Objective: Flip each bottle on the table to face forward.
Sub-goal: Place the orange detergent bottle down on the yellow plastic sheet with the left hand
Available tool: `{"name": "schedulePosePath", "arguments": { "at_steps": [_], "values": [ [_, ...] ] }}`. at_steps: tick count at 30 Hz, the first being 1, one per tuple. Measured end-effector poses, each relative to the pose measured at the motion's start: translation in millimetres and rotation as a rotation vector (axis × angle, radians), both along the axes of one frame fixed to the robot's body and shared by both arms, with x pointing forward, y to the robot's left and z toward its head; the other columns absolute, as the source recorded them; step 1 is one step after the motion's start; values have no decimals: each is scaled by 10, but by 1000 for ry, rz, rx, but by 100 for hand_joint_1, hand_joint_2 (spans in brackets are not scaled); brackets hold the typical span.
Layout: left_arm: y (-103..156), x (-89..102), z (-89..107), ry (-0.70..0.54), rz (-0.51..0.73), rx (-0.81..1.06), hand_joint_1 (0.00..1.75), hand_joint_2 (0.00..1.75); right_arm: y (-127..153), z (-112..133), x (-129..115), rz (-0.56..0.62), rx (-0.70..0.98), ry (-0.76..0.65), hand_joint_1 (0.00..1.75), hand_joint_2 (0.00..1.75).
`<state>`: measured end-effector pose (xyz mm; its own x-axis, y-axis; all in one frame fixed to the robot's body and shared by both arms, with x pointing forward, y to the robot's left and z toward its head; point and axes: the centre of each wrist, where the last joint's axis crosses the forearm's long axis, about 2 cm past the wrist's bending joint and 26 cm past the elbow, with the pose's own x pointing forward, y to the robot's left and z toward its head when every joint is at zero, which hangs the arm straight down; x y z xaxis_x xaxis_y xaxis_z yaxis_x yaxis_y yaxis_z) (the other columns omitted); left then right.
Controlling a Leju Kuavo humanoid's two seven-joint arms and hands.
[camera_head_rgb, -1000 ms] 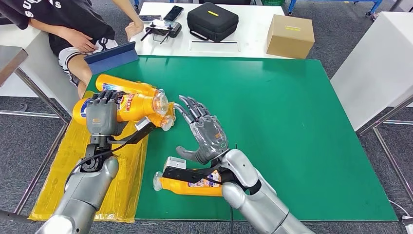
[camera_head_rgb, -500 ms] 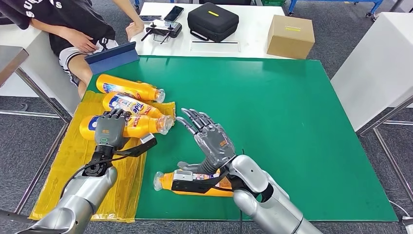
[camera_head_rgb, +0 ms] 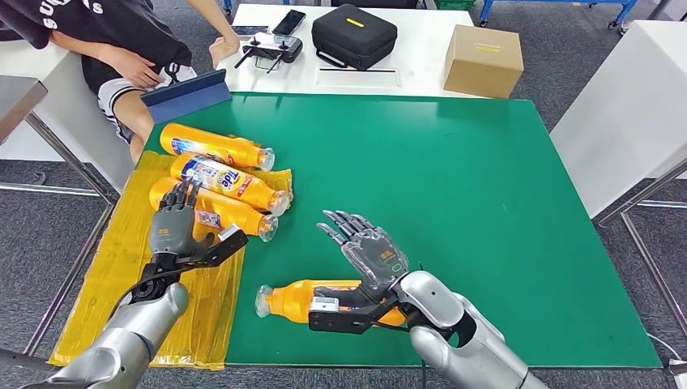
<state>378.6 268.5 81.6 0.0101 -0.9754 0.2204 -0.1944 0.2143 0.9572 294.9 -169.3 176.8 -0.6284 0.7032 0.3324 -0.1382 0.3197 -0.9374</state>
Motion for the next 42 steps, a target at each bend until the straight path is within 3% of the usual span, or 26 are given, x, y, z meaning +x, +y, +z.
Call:
{"name": "schedulePosePath", "arguments": {
  "at_steps": [3, 7, 19, 32, 42],
  "values": [
    [-10, -28, -23, -6, 2, -71, 0, 175, -139, 9, 21, 28, 38, 47, 0, 0],
    [-25, -80, -74, -4, 7, -126, 0, 175, -318, 38, 21, 56, 89, 68, 0, 175],
    [-89, -136, -132, 3, 10, -214, 0, 175, -561, 41, -130, 77, 173, 91, 0, 175],
    [-322, -163, -134, -4, -26, -317, 0, 175, -651, -318, -831, 26, 297, 143, 0, 175],
    [-403, -177, -136, 0, -10, -363, 0, 175, -590, -433, -1063, -98, 204, 36, 0, 175]
  ]
}}
